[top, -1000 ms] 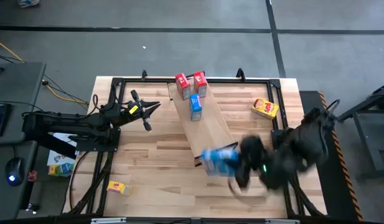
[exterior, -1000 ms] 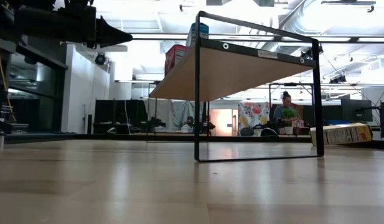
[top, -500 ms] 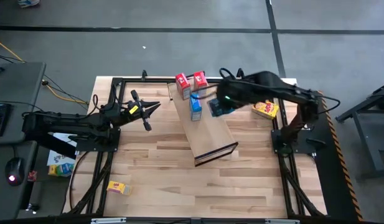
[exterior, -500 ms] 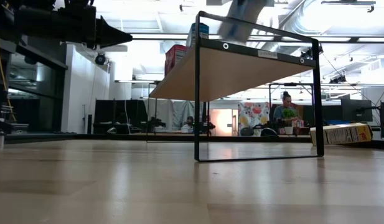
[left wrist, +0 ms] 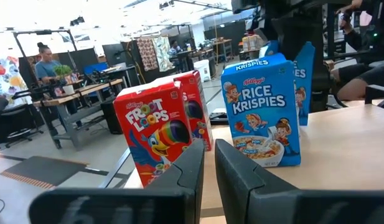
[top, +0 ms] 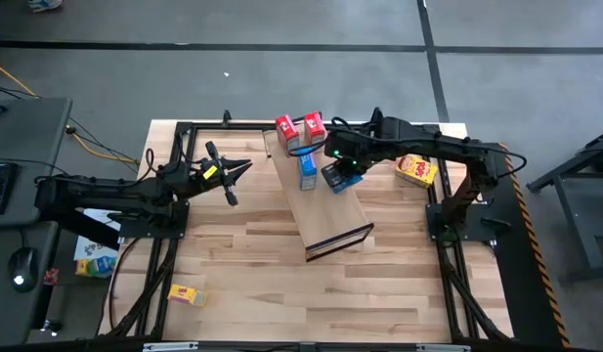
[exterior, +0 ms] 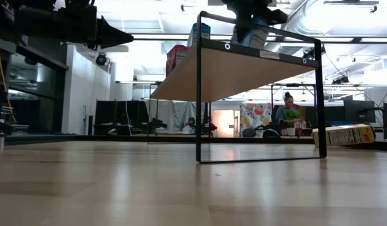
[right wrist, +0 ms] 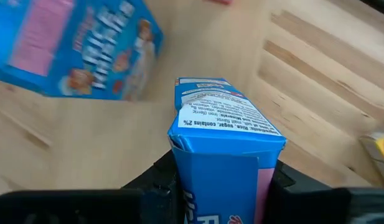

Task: Stack cereal on shelf
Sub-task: Put the blue cereal box aligned with the other blue cereal box on the shelf

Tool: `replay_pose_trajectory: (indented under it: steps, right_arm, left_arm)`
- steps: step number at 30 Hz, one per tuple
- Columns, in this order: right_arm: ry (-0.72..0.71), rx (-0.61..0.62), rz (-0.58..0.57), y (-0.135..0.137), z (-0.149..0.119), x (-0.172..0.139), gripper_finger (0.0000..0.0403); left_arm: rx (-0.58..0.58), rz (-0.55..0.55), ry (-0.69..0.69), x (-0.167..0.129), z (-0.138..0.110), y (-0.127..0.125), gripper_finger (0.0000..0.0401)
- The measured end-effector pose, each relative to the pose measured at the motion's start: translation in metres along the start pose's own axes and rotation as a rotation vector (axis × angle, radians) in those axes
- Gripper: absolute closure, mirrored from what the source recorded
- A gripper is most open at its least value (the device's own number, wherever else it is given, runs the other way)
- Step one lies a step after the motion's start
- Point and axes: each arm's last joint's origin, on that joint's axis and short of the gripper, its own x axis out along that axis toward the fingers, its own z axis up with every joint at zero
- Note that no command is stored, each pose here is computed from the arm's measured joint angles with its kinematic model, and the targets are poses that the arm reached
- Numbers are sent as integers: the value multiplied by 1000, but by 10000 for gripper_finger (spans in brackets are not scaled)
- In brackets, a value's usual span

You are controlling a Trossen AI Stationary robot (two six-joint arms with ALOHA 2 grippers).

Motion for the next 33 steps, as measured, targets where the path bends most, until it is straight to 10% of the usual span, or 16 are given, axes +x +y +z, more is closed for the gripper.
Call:
replay_pose_trajectory:
  steps: [24, 33]
  right_arm:
    - [-112, -15, 17, 4, 9, 0, 289]
    - [-124, -17, 7, 3, 9, 0, 215]
  left_arm:
    - [-1, 0, 0, 0, 0, 0, 368]
    - [-1, 0, 0, 0, 0, 0, 368]
